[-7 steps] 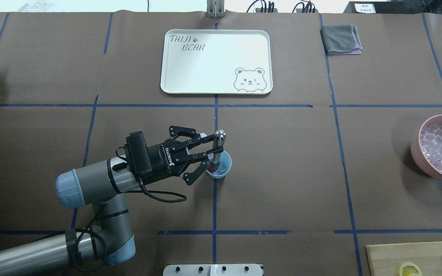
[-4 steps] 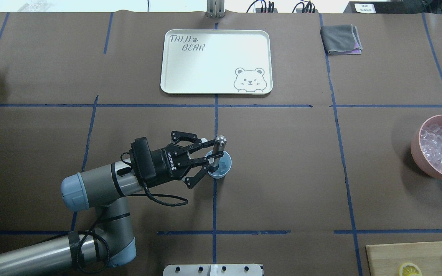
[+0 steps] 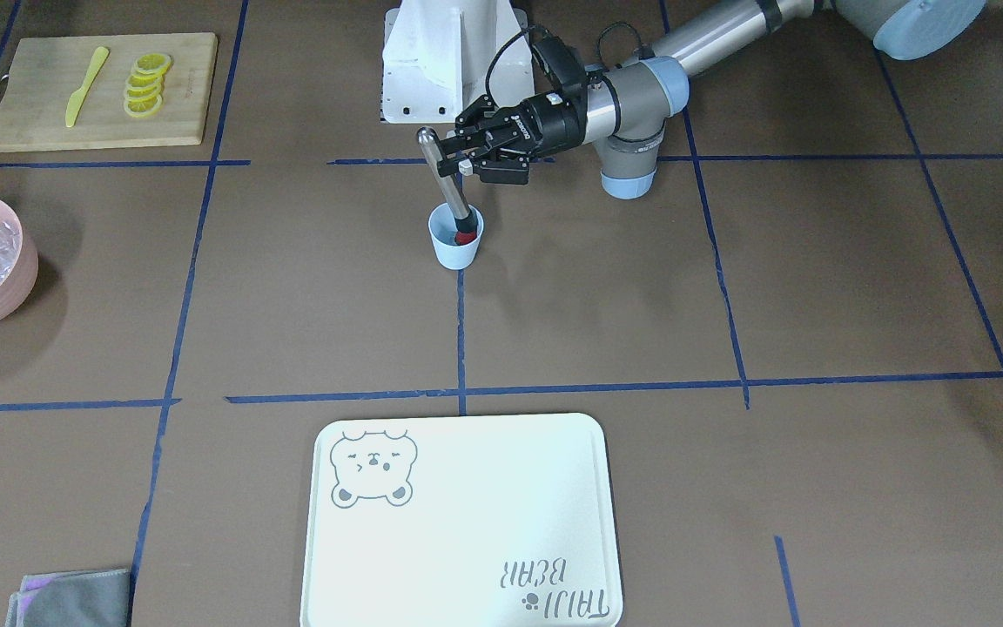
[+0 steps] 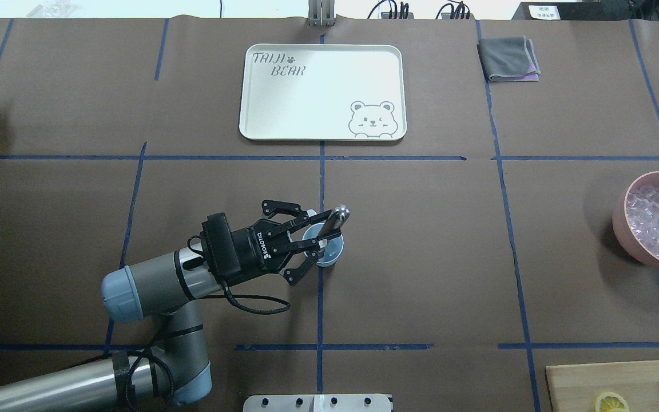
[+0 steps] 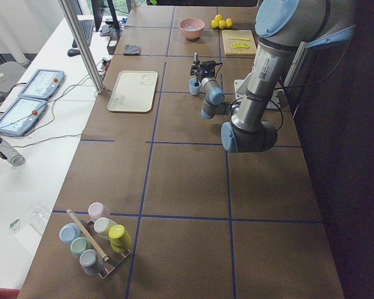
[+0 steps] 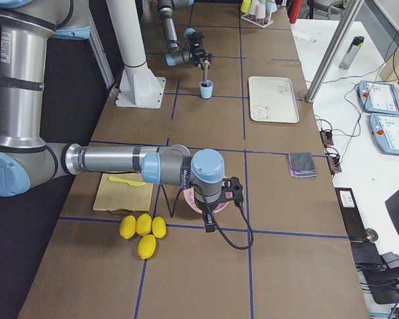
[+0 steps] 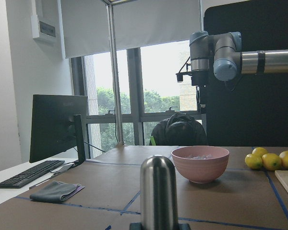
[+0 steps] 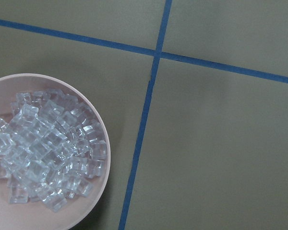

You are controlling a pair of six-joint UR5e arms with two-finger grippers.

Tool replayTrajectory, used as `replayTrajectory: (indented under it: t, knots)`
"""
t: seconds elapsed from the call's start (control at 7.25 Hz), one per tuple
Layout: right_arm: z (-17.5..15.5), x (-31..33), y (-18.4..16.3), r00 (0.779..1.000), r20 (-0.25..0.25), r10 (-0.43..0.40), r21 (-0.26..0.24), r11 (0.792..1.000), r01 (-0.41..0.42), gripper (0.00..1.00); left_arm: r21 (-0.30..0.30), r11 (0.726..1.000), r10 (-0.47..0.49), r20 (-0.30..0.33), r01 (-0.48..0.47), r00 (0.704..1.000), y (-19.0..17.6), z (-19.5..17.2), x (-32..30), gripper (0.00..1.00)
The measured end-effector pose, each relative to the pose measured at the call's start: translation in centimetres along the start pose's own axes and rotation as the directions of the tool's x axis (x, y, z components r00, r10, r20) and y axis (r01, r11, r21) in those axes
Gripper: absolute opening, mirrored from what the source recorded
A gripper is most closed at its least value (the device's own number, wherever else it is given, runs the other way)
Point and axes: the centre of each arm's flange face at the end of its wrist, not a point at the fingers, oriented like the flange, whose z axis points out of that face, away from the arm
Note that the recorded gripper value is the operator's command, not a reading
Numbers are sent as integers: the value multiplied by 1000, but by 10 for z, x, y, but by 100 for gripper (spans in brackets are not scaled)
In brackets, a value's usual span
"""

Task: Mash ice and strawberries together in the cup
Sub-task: 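Lower the metal rod into the cup and press down on the contents, then lift the metal rod out of the cup and retract the left arm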

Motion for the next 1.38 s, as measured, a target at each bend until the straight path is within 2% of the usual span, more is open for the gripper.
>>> replayTrajectory:
  t: [0.28, 0.41, 0.69, 0.83, 0.97, 1.1, 1.24, 1.38]
  knots:
    - [-1, 0, -1, 1000, 0, 0, 1, 1000, 0, 99, 22, 1000, -10, 16, 10, 1000, -33, 8, -11, 0]
    - [-1, -1, -1, 1000, -1, -1, 3, 1000, 1, 99, -5, 999, -40, 35, 40, 999, -61, 15, -17, 0]
    - [-2, -1, -2, 1000, -1, -3, 4, 1000, 3, 99, -109, 989, -94, 86, 103, 992, -125, 31, -18, 0]
    - [-2, -1, -3, 1000, -1, -4, 5, 1000, 4, 99, -186, 972, -119, 131, 143, 984, -148, 38, -21, 0]
    - [-3, -2, -4, 1000, -2, -5, 6, 1000, 5, 99, -287, 942, -120, 193, 173, 974, -163, 44, -28, 0]
    - [-3, -2, -5, 1000, -2, -5, 7, 1000, 5, 99, -409, 893, -85, 258, 188, 962, -173, 47, -35, 0]
    - [-3, -2, -5, 1000, -2, -6, 8, 1000, 6, 99, -521, 828, -35, 318, 206, 948, -178, 44, -45, 0]
    - [-4, -2, -6, 1000, -2, -7, 8, 1000, 7, 99, -613, 752, 9, 376, 242, 927, -172, 34, -61, 0]
